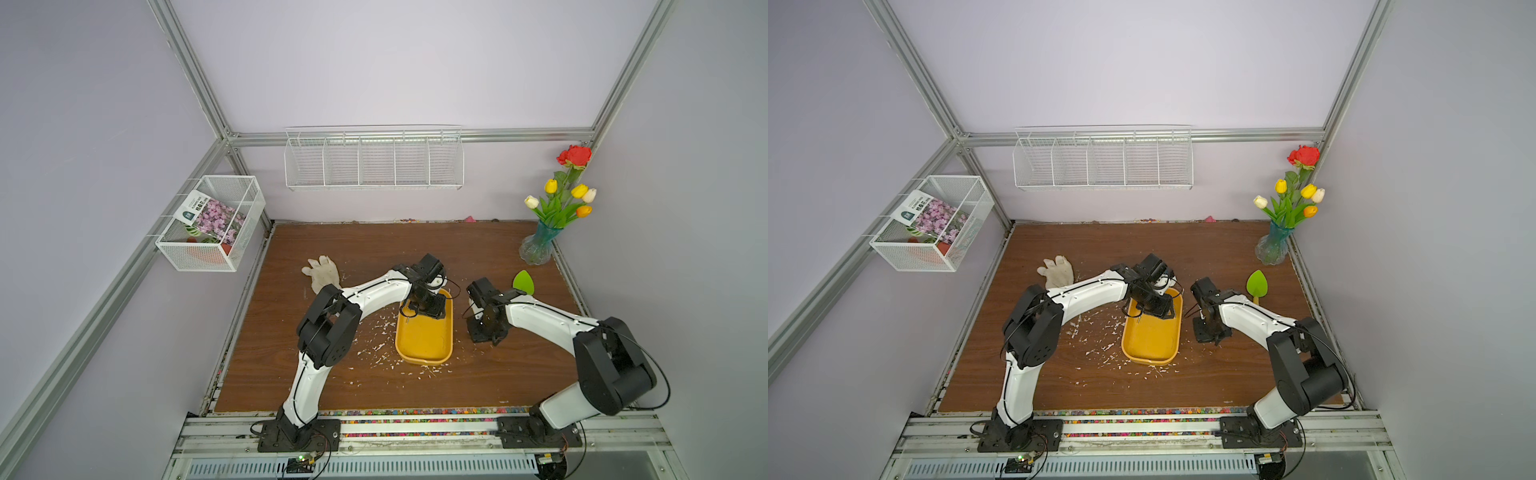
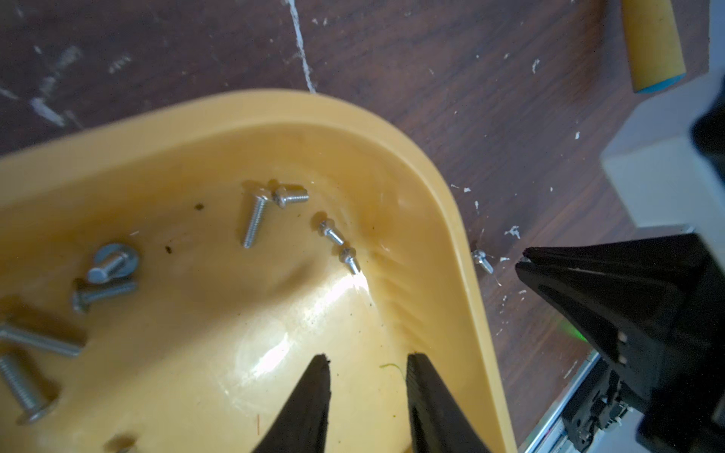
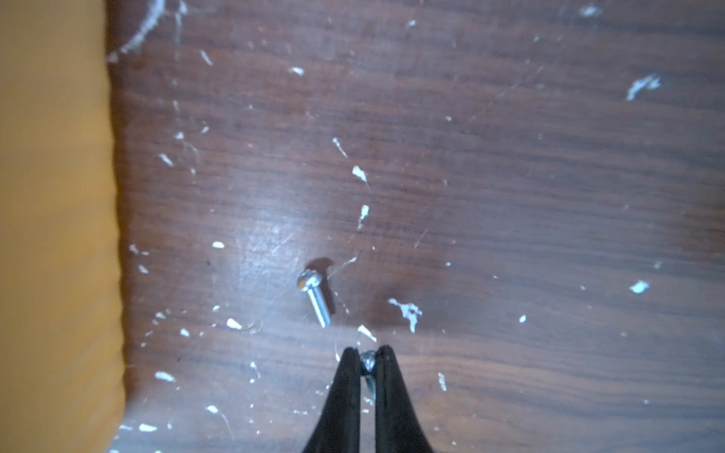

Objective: Take out the screws from the storage box
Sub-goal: Place the screw at the center of the board.

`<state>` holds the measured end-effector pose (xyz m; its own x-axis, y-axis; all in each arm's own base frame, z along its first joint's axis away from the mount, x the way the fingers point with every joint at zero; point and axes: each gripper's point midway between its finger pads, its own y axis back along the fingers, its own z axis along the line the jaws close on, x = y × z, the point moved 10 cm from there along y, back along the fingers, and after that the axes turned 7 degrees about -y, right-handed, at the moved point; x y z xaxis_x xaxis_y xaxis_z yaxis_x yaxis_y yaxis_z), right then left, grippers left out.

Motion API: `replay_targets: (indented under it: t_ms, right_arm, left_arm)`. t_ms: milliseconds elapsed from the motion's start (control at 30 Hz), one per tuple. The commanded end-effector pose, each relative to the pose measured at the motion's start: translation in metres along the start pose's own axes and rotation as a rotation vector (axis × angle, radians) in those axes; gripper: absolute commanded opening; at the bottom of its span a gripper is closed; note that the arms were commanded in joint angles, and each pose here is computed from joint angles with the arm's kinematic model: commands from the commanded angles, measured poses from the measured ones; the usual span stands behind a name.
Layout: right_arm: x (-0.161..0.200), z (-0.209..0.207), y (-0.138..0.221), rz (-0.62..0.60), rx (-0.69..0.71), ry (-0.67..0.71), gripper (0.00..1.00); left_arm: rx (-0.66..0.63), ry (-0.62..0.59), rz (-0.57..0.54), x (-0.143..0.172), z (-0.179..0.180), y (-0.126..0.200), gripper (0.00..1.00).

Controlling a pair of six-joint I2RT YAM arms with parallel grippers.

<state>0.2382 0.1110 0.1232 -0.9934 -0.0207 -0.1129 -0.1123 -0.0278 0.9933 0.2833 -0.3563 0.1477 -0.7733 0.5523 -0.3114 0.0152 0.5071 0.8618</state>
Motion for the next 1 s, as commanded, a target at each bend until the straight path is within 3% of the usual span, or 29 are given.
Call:
replay_targets:
  t_ms: [0, 167, 300, 500, 967]
  right_arm:
    - [-0.003, 0.002, -0.008, 0.026, -0.025, -0.042, 0.00]
    - [-0.004, 0.004, -0.010, 0.034, -0.031, -0.051, 0.02]
    - [-0.005, 0.005, -0.011, 0.038, -0.039, -0.053, 0.12]
    - [-0.006, 0.006, -0.003, 0.024, -0.049, -0.054, 0.25]
    - [-0.015, 0.005, 0.048, -0.101, -0.068, -0.050, 0.28]
  left_arm:
    - [-0.023, 0.013, -0.006, -0.008, 0.001, -0.012, 0.37]
    - [-0.081, 0.029, 0.022, -0.007, 0.007, -0.023, 0.37]
    - [-0.138, 0.053, 0.032, -0.007, 0.011, -0.026, 0.36]
    - [-0.122, 0.053, 0.018, -0.012, 0.007, -0.027, 0.35]
    - [-0.106, 0.072, 0.023, -0.013, 0.003, -0.037, 0.35]
